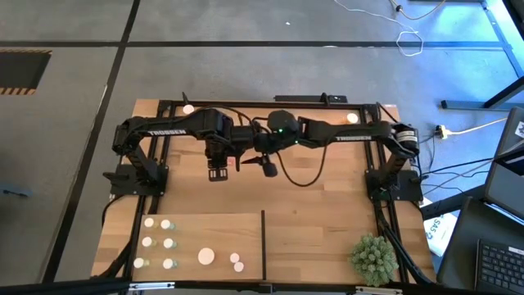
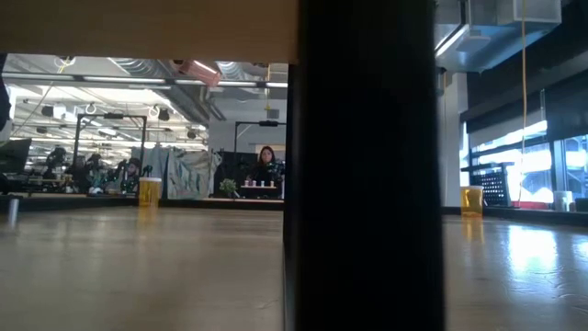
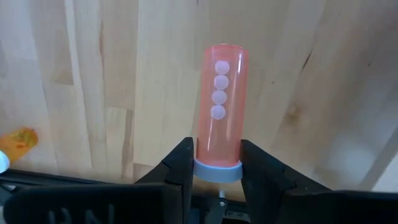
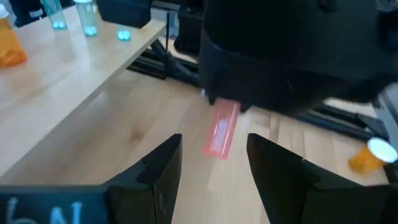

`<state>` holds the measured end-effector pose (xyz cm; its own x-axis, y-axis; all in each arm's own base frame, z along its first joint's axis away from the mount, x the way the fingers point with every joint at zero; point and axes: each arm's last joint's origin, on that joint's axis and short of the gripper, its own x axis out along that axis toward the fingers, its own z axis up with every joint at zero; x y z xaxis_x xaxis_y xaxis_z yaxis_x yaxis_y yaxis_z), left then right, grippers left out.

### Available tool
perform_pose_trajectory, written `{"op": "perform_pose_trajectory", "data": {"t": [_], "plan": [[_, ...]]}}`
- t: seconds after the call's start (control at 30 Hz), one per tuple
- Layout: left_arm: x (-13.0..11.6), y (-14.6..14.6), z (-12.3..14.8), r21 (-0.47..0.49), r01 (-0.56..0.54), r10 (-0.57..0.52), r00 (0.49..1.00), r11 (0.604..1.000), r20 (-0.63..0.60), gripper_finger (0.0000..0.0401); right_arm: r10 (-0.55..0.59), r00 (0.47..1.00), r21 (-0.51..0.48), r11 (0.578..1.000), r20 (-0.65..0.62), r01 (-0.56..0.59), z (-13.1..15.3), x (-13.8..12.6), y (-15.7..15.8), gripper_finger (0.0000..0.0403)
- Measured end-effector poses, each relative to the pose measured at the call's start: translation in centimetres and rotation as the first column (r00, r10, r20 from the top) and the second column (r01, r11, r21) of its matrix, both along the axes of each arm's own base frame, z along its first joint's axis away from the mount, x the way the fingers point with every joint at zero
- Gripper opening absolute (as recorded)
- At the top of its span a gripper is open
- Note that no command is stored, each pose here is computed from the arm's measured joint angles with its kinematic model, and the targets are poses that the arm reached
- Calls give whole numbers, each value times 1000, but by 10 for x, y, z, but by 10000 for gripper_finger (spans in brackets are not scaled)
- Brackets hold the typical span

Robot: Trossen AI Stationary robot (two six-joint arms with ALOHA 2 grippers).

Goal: Pick and place medicine bottles onto shelf by color
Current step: Put the pink pill bottle on the shelf aligned with the other pink pill bottle

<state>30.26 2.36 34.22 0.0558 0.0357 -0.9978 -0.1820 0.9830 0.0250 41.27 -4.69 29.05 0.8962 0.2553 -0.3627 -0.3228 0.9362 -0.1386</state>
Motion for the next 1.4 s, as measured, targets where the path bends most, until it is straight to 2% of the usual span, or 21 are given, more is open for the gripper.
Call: {"op": "perform_pose_trajectory", "data": {"t": [0.13,0.3,0.53,0.83,1.03,1.4], "plan": [[2,1,0,2,-4,4,1000,1000,22,90,11,999,42,999,37,-13,-9,10,-1,184],[2,4,0,2,-10,10,1000,1000,23,90,31,998,47,998,63,-34,-21,20,-1,184],[2,5,0,3,2,-2,1000,1000,20,90,30,997,43,998,76,-34,-22,22,-2,184],[0,4,-1,-36,76,-76,997,996,1,90,64,997,59,996,51,-67,-37,28,-2,184],[-2,3,1,-50,127,-127,992,991,10,90,52,996,44,997,79,-56,-36,30,-2,184],[-3,3,1,-55,123,-124,992,991,-2,90,51,997,46,998,58,-53,-48,34,-4,184]]}}
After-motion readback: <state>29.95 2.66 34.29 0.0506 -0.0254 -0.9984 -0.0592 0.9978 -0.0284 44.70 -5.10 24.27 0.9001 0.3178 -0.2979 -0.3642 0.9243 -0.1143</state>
